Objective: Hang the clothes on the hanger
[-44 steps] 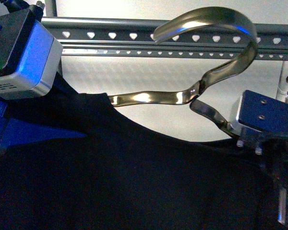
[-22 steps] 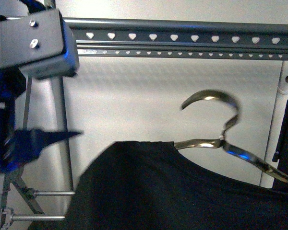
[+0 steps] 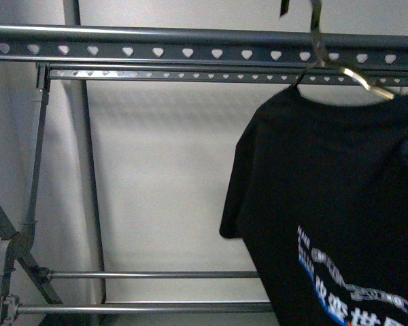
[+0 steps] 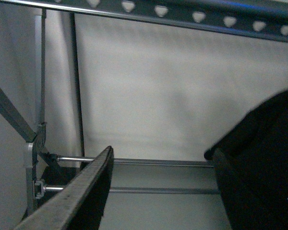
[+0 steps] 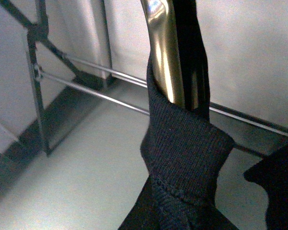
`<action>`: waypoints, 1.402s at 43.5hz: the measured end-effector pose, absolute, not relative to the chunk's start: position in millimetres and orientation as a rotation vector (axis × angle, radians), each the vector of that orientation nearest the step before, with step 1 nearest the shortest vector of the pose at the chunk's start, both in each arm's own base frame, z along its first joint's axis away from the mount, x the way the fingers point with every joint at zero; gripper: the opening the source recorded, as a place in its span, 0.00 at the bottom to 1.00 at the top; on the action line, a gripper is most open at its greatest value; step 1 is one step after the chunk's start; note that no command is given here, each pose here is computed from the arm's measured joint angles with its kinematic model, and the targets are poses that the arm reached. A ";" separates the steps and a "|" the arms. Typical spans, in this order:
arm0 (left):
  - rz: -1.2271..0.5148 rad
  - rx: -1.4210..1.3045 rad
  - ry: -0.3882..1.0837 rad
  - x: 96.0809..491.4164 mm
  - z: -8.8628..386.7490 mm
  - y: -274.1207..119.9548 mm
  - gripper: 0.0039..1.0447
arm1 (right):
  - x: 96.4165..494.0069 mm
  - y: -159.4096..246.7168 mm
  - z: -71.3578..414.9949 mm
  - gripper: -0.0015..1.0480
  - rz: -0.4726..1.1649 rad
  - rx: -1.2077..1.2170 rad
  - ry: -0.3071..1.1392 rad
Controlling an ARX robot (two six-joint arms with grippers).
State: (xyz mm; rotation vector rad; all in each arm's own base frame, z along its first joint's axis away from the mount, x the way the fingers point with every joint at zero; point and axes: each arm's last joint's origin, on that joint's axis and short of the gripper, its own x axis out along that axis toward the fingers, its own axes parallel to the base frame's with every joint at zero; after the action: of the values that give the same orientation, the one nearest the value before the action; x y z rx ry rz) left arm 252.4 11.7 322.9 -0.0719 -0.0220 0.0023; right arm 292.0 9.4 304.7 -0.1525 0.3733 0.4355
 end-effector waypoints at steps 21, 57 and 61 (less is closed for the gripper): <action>0.002 -0.006 0.009 175.2 217.6 0.3 0.03 | 353.1 24.1 345.7 0.03 0.307 0.267 0.521; 0.002 -0.005 0.000 123.9 173.8 0.2 0.03 | 419.5 53.6 333.1 0.03 0.186 0.418 0.545; 0.003 -0.002 -0.016 122.1 172.3 0.2 0.03 | 418.4 61.9 326.2 0.03 0.205 0.409 0.523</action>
State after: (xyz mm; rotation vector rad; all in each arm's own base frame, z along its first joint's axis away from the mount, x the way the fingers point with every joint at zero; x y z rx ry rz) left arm 122.1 0.2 172.3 -0.0025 -0.0158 0.0030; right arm 418.4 61.9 326.2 0.4091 0.5230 0.2048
